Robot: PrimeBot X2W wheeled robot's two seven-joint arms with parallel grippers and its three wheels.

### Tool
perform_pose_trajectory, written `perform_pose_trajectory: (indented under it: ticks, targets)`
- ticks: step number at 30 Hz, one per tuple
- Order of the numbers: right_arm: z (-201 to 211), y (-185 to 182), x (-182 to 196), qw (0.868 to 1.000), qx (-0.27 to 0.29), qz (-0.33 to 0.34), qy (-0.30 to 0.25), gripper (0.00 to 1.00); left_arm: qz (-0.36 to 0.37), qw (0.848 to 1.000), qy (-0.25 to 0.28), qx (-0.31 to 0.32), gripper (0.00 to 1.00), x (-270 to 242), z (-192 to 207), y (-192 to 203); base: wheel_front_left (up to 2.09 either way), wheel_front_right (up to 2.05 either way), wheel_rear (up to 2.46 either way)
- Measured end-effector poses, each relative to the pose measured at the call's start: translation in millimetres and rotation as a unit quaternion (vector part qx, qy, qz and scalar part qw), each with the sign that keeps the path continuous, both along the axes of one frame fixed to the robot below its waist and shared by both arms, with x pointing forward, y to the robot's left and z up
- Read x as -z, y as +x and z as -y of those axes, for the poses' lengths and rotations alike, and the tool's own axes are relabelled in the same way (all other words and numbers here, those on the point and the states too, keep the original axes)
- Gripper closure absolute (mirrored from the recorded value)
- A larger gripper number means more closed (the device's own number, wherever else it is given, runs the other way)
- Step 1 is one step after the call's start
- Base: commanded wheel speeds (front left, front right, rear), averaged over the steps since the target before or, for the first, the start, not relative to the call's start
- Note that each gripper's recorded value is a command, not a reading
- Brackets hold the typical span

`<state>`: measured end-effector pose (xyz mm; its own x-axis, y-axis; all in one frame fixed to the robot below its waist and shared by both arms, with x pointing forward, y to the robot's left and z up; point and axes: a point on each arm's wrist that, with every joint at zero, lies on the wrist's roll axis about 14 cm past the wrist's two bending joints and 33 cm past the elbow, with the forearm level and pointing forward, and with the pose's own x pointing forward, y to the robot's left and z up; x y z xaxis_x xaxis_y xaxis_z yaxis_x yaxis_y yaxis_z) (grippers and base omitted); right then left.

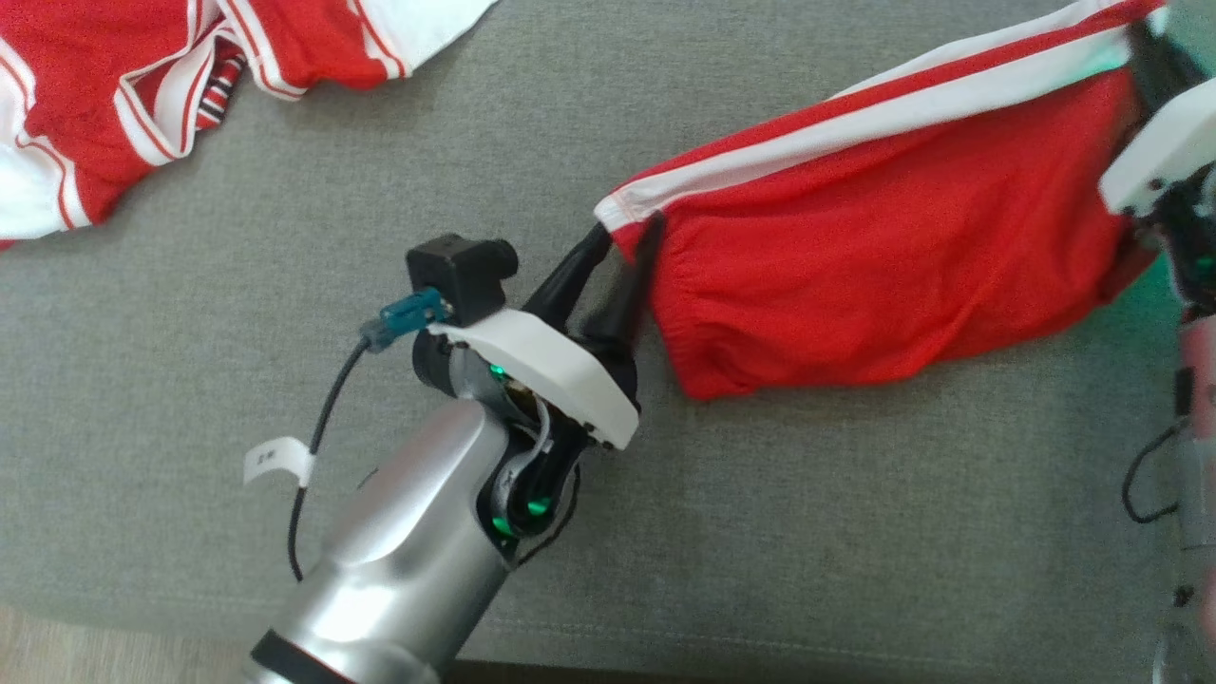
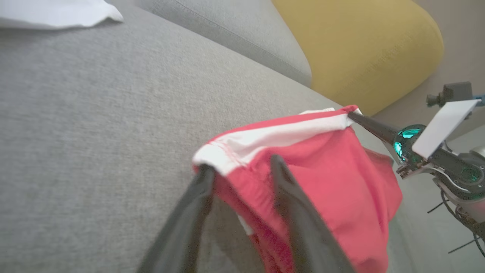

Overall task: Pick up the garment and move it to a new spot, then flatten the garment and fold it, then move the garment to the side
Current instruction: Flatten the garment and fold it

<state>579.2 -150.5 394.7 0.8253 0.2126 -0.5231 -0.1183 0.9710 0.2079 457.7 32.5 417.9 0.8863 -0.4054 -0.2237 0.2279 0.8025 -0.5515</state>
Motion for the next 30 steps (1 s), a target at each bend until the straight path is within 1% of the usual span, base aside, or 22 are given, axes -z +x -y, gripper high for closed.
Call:
perform_pose_trajectory:
  ticks: [1,2,5,8,11,14,17,19,21,23,26,27,28,29,30]
  targets:
    - [-1,-2,3,1.000,-0.003,-0.005,-0.003,0.04,-0.003,1.000,0.000,0.005,0.00,2,3,-2,0.00,0.00,0.00]
    - [-1,-4,5,1.000,-0.006,-0.010,-0.006,0.00,-0.008,1.000,0.000,0.010,0.00,4,6,-4,0.00,0.00,0.00]
    - [3,-9,3,0.999,-0.018,-0.008,-0.036,0.00,-0.011,1.000,0.003,0.025,0.00,4,14,-8,0.00,0.00,0.00]
    - [15,-14,-3,0.996,-0.034,-0.003,-0.084,0.00,-0.003,0.999,0.010,0.037,0.00,1,17,-11,0.00,0.00,0.00]
    - [28,-24,-7,0.992,-0.040,-0.005,-0.117,0.00,0.015,0.999,0.026,0.036,0.00,-5,11,-16,0.00,0.00,0.00]
    - [36,-33,-6,0.991,-0.036,-0.014,-0.126,0.00,0.039,0.998,0.050,0.017,0.00,-12,-1,-24,0.00,0.00,0.00]
    - [36,-34,-3,0.991,-0.037,-0.021,-0.129,0.00,0.074,0.994,0.077,-0.010,0.00,-24,-13,-27,0.00,0.00,0.00]
    - [35,-34,1,0.990,-0.039,-0.027,-0.130,0.00,0.084,0.993,0.083,-0.019,0.00,-28,-17,-27,0.00,0.00,0.00]
    - [35,-37,11,0.989,-0.042,-0.045,-0.137,0.00,0.102,0.990,0.094,-0.040,0.00,-37,-25,-26,0.00,0.00,0.00]
    - [36,-39,23,0.986,-0.045,-0.062,-0.148,0.00,0.116,0.986,0.112,-0.043,0.00,-41,-28,-30,0.00,0.00,0.00]
    - [33,-38,34,0.985,-0.046,-0.079,-0.147,0.00,0.132,0.981,0.124,-0.065,0.00,-49,-38,-32,0.00,0.00,0.00]
    - [28,-33,37,0.985,-0.048,-0.088,-0.143,0.00,0.134,0.979,0.136,-0.076,0.00,-47,-43,-34,0.00,0.00,0.00]
    - [25,-31,36,0.985,-0.049,-0.091,-0.137,0.80,0.133,0.978,0.141,-0.077,0.00,-45,-45,-37,0.00,0.00,0.00]
    - [21,-29,35,0.987,-0.048,-0.091,-0.125,1.00,0.133,0.978,0.145,-0.076,0.00,-44,-46,-39,0.00,0.00,0.00]
    - [17,-31,34,0.988,-0.048,-0.093,-0.114,1.00,0.132,0.977,0.147,-0.077,0.00,-43,-48,-41,0.00,0.00,0.00]
